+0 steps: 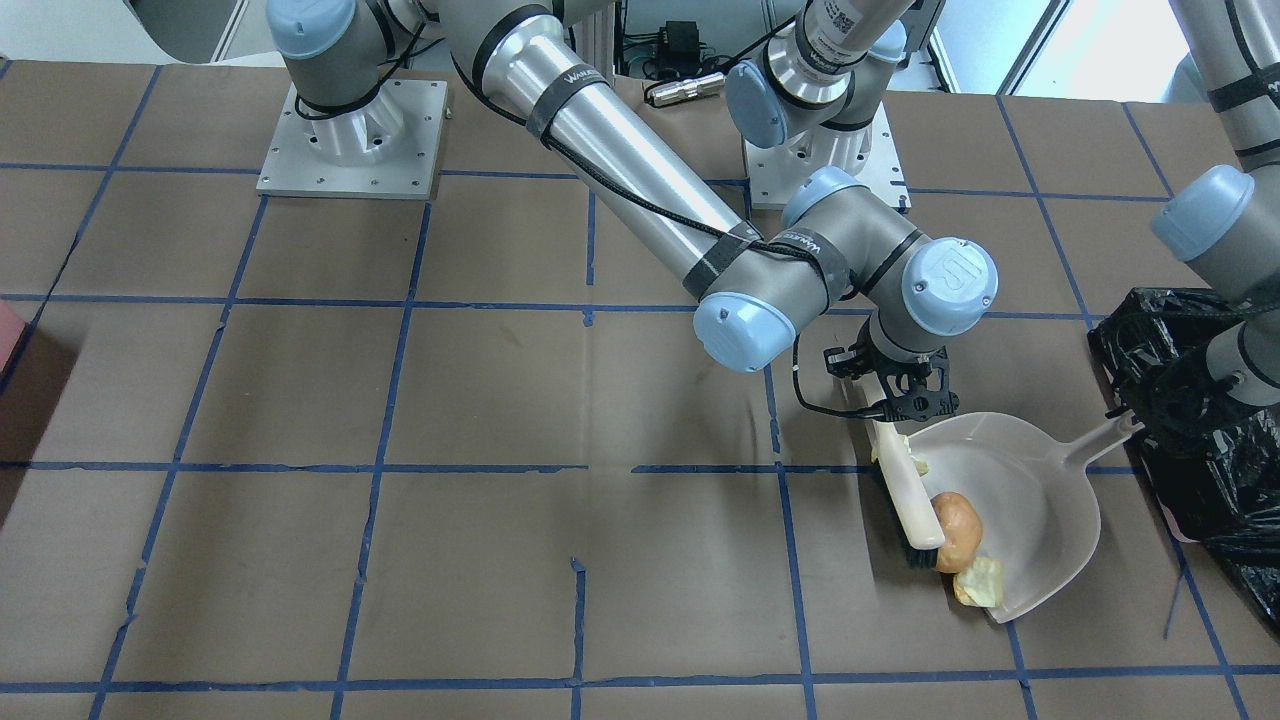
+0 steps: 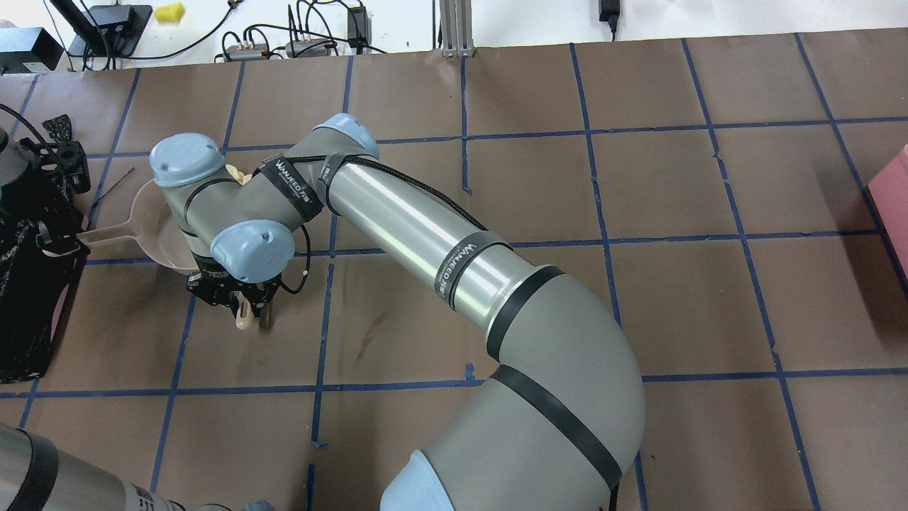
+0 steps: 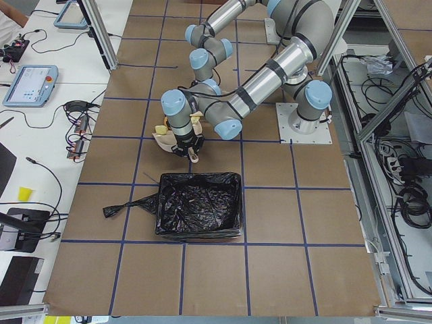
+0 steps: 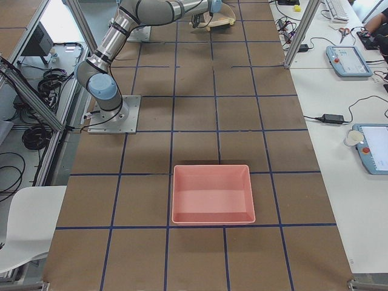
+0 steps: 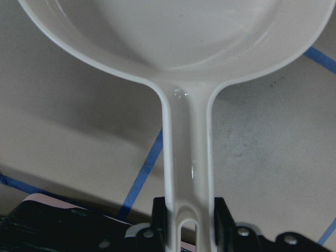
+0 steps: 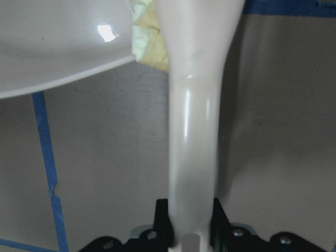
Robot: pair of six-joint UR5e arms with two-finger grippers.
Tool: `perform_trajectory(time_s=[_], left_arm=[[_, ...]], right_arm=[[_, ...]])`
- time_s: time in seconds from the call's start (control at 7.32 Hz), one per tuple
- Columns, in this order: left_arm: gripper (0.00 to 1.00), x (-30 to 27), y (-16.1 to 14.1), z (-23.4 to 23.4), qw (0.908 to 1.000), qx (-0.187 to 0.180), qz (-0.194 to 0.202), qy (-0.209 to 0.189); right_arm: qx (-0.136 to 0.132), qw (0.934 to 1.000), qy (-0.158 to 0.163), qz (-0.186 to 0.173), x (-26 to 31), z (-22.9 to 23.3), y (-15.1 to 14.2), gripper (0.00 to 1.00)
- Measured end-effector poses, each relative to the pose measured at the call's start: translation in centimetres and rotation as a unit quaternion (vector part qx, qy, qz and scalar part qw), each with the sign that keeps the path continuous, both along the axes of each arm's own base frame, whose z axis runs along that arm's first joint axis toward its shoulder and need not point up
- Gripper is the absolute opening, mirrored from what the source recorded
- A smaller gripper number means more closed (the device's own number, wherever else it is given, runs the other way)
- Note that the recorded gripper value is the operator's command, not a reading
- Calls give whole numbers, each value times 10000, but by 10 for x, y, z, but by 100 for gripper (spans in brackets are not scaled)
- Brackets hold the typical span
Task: Sweep and dump trash in nearest bin
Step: 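Sweep the food items into the dustpan with the right gripper's brush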
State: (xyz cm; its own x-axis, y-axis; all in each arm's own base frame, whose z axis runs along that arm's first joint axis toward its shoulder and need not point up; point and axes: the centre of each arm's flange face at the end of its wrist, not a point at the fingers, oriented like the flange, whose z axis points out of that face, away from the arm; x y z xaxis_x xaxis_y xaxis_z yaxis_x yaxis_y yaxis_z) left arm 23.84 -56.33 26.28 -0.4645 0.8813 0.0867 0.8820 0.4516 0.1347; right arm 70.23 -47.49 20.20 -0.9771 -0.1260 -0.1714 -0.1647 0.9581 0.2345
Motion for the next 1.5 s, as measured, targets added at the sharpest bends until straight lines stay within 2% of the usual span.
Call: perform_trajectory(time_s=[0.27,0.41,0.55,0.68,0.82,1.09,1.23,1.37,1.5], left_arm=[[0,1,-1,-6,10000,22,22,28],[0,0,-1,-7,10000,32,38,45],[0,0,-1,-8,10000,44,50,63],[0,0,-2,-9,9999,40,60,92],[0,-1,-2,-11,9999,22,66,124],[0,-1,-2,-13,9998,4,80,178],[0,0,-3,-17,9995,-25,105,300],[0,1,-3,-22,9988,-68,146,460],[0,3,-2,-23,9981,-94,193,571]], right_arm=[[-155,9980,-112,601,-2,7,-1,2],[-314,9954,-262,861,0,11,-3,2],[-506,9924,-434,1033,3,15,-6,2],[-670,9906,-573,1050,6,20,-9,2],[-774,9900,-682,967,9,24,-11,2],[-821,9910,-804,686,6,42,-15,3],[-757,9924,-850,467,-3,60,-22,3],[-576,9948,-824,155,-19,75,-33,4],[-314,9964,-721,-324,-33,81,-43,5]])
